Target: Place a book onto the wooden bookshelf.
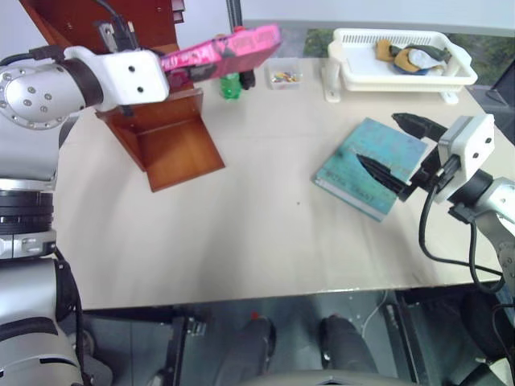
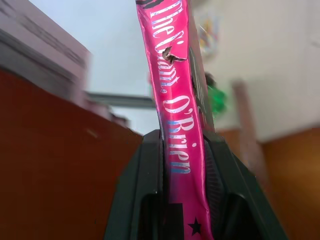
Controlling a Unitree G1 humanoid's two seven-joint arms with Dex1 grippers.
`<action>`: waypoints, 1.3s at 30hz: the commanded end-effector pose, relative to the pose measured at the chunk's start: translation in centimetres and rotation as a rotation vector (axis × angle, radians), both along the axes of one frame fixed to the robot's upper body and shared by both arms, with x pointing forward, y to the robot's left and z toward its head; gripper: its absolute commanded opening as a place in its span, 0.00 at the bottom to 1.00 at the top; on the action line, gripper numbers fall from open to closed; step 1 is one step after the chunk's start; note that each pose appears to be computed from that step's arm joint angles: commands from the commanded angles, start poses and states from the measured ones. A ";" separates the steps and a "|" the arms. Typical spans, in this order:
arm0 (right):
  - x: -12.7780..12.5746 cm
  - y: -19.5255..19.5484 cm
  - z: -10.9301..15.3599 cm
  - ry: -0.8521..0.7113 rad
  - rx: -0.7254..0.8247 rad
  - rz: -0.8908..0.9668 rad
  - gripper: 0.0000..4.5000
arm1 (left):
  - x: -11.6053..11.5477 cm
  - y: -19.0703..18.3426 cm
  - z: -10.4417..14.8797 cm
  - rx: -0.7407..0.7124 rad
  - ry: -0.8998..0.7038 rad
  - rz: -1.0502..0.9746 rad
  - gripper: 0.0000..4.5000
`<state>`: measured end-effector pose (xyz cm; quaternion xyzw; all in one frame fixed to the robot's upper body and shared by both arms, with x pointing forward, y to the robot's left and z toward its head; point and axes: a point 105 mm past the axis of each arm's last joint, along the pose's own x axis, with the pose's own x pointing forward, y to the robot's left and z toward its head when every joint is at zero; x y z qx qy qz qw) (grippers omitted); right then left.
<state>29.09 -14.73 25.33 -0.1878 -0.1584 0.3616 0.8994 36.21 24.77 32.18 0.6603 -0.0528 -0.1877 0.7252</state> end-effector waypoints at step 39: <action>1.1 0.9 0.2 0.011 -0.075 0.139 1.00 | -7.2 0.4 1.8 -0.362 0.064 -0.122 0.98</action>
